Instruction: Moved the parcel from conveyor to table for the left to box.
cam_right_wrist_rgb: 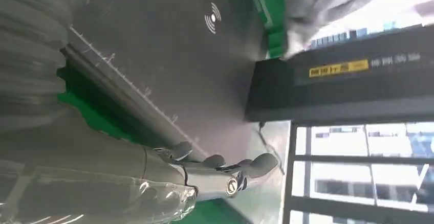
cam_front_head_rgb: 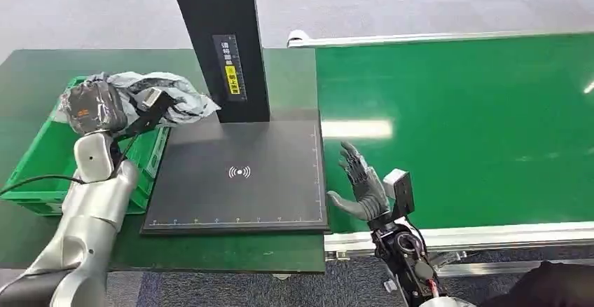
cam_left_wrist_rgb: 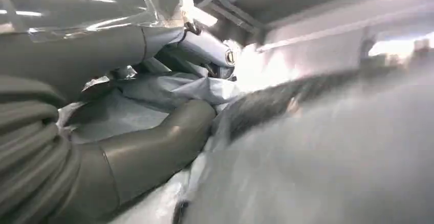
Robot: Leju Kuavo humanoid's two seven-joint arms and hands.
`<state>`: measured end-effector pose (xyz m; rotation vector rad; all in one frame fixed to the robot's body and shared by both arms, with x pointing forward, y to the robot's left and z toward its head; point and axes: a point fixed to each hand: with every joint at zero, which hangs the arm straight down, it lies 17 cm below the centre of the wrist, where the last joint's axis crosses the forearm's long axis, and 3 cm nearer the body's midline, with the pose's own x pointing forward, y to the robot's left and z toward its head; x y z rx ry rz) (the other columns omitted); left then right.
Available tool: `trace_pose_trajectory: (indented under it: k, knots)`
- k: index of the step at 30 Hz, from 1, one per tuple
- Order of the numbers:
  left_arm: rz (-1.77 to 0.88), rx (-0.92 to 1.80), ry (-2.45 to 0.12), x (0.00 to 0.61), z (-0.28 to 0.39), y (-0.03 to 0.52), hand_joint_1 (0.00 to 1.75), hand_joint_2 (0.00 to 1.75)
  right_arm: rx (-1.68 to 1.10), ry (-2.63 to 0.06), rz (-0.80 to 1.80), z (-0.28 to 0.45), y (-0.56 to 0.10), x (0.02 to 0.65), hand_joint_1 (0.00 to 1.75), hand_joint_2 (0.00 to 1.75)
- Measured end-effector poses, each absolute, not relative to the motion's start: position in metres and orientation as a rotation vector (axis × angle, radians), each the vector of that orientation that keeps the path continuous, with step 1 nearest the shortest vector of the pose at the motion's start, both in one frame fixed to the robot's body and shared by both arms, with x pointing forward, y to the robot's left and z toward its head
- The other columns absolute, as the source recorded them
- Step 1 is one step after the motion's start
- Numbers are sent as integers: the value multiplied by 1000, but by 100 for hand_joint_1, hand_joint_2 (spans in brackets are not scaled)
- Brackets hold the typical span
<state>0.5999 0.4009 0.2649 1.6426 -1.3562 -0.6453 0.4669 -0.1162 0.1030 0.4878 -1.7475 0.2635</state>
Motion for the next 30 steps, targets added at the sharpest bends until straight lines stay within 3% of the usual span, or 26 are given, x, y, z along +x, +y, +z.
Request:
trace_pose_trajectory:
  k: [12, 21, 22, 29, 30]
  knots:
    - [-603, 1559, -1158, 611, 249, 477, 175, 175, 483, -1750, 397, 102, -96, 460, 0, 175]
    - [-380, 1543, -1264, 595, 268, 520, 175, 175, 476, -1745, 413, 96, -91, 452, 0, 175]
    - [-392, 1543, -1258, 596, 268, 520, 66, 175, 474, -1744, 412, 96, -91, 451, 0, 175]
    - [-459, 1513, -1227, 604, 255, 500, 66, 175, 483, -1740, 405, 94, -90, 447, 0, 175]
    - [-459, 1511, -1229, 604, 255, 498, 2, 175, 485, -1739, 404, 93, -89, 447, 0, 175]
